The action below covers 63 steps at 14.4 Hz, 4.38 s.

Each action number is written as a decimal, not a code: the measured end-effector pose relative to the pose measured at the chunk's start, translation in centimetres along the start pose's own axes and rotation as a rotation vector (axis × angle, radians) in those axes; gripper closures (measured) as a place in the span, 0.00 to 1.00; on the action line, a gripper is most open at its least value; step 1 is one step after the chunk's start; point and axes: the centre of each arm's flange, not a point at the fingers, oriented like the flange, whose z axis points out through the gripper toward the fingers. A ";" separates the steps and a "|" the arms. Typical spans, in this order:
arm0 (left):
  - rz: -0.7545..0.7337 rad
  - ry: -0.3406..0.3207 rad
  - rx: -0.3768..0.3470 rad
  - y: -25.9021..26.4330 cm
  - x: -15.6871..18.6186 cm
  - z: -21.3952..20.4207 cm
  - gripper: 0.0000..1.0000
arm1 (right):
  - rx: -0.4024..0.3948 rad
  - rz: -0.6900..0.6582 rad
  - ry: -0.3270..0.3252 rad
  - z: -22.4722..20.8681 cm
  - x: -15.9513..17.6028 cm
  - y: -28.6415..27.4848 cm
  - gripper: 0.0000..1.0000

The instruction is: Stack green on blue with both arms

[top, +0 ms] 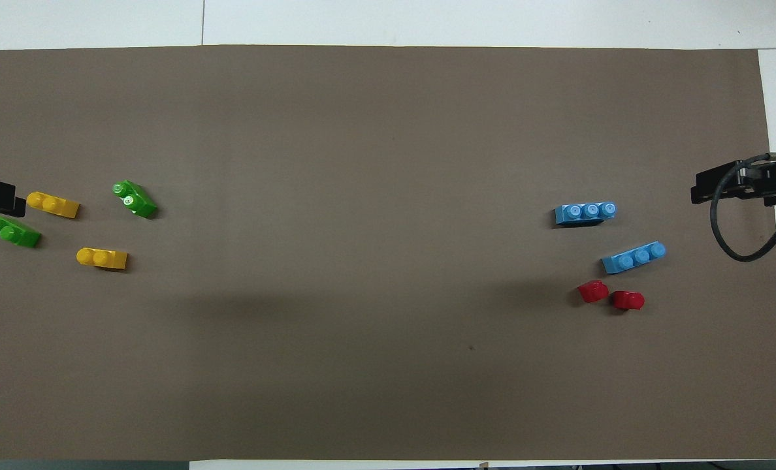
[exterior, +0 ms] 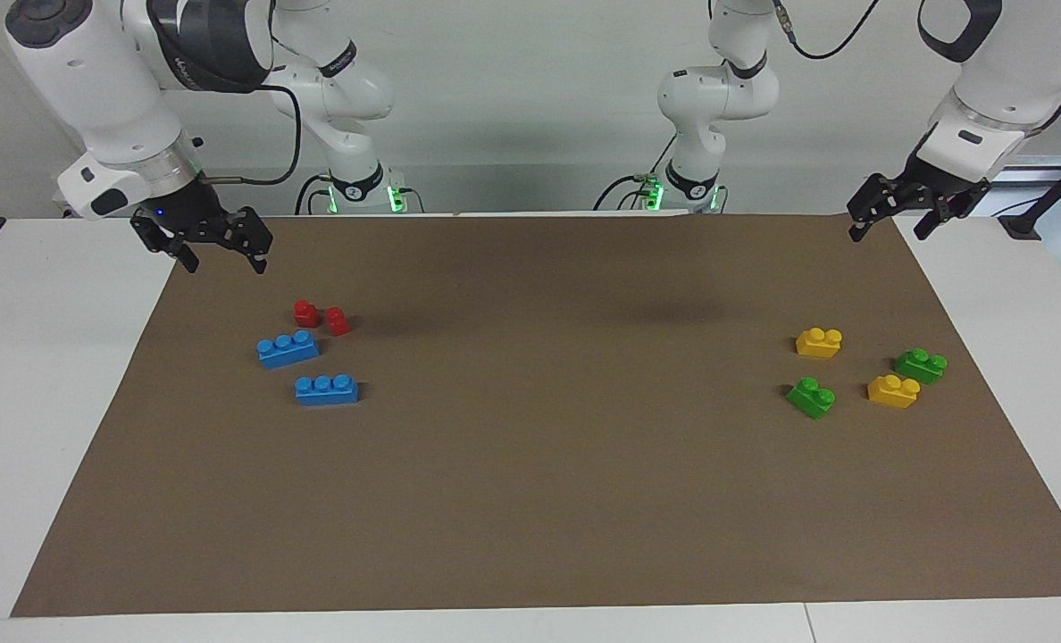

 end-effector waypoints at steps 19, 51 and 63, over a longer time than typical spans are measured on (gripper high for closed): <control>-0.065 -0.018 -0.004 0.0 -1.0 1.2 0.00 | 0.291 1.441 -0.352 16.5 6.5 3.7 0.00; -1.018 0.079 -0.081 -2.8 7.7 28.6 0.00 | 0.370 1.382 -0.379 26.9 7.4 3.0 0.66; -1.028 0.091 -0.078 -2.6 9.2 32.3 0.27 | 0.383 1.407 -0.352 18.9 4.9 -30.3 0.66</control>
